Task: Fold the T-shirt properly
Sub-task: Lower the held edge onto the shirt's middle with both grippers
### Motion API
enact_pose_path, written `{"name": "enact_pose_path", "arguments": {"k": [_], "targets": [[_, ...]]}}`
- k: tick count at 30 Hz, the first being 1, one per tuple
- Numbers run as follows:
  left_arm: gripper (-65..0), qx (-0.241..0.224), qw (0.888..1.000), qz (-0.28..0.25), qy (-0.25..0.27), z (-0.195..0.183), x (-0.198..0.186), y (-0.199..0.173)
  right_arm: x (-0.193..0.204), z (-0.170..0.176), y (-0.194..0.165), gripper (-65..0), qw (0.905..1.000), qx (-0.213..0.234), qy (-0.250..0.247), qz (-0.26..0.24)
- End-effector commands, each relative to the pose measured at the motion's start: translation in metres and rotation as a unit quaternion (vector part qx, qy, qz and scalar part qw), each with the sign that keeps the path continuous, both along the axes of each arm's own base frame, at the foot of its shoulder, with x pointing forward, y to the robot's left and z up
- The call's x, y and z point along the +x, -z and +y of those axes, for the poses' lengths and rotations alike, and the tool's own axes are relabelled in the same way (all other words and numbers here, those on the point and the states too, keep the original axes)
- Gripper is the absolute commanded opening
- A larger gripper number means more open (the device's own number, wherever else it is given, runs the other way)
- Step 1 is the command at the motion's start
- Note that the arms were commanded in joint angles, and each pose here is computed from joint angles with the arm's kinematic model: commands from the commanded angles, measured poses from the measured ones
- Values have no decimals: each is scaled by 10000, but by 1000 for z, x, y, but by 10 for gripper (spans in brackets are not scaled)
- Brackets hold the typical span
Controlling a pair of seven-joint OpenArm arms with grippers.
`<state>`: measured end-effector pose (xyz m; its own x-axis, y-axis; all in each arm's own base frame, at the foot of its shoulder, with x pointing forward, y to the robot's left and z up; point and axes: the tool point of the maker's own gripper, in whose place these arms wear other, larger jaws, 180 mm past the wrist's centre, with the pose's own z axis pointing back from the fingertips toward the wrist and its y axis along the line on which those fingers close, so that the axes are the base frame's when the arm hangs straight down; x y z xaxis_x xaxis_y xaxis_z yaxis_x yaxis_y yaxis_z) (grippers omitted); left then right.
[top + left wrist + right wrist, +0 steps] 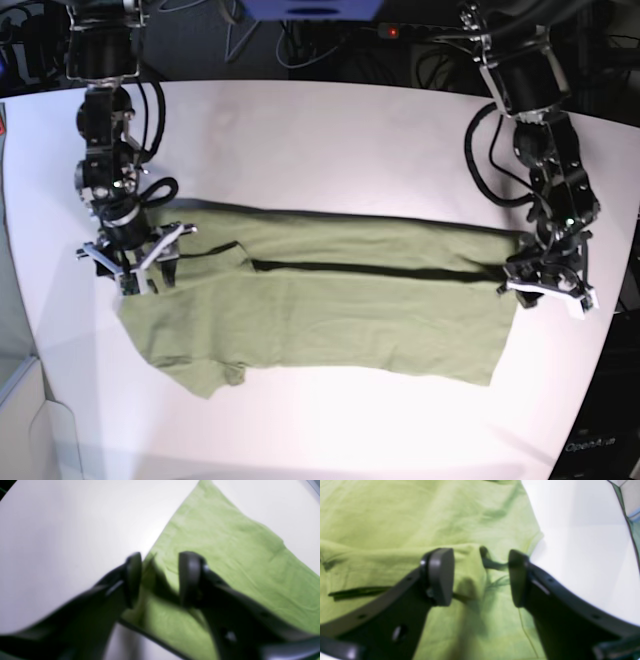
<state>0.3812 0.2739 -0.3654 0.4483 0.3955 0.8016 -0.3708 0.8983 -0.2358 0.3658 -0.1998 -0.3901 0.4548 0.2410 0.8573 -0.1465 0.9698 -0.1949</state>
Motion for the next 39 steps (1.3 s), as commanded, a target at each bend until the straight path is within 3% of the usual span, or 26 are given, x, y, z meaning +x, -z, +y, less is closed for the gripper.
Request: {"name": "enact_pose_path", "arguments": {"k": [1, 4, 10, 12, 14, 17, 18, 19, 33, 36, 39], "targets": [[-328, 126, 9993, -341, 15, 4, 13, -22, 11, -1, -19, -287, 9994, -10, -55, -328], [-250, 121, 9993, -340, 14, 3, 12, -21, 11, -1, -19, -289, 9994, -12, -59, -335], [-251, 130, 9995, -270, 15, 4, 6, -14, 5, -4, -16, -292, 9995, -36, -42, -302], [-255, 117, 9996, -242, 14, 4, 6, -12, 0, -4, -14, -321, 9996, -42, -47, -271], [-320, 47, 9999, -96, 4, 3, 4, 0, -5, -1, -14, -425, 9996, -35, -64, -269], [-520, -30, 10000, 56, -5, 2, 1, 12, -9, 2, -17, -622, 9995, -40, -102, -309], [-597, -52, 9999, 98, -8, 2, 1, 15, -10, 2, -16, -650, 9995, -41, -104, -294], [-650, -69, 9999, 154, -12, 2, -1, 19, -11, 2, -16, -650, 9995, -41, -104, -286], [-638, -170, 9992, 349, -34, 2, 3, 32, -29, -5, 21, -644, 9998, -16, -6, 222], [-638, 160, 9985, 526, 47, 5, 0, 36, -33, -7, 28, -644, 9995, -13, 14, 319], [-638, 674, 9927, 859, 510, -13, 1, 48, -38, -9, 39, -646, 9989, 5, 42, 469]]}}
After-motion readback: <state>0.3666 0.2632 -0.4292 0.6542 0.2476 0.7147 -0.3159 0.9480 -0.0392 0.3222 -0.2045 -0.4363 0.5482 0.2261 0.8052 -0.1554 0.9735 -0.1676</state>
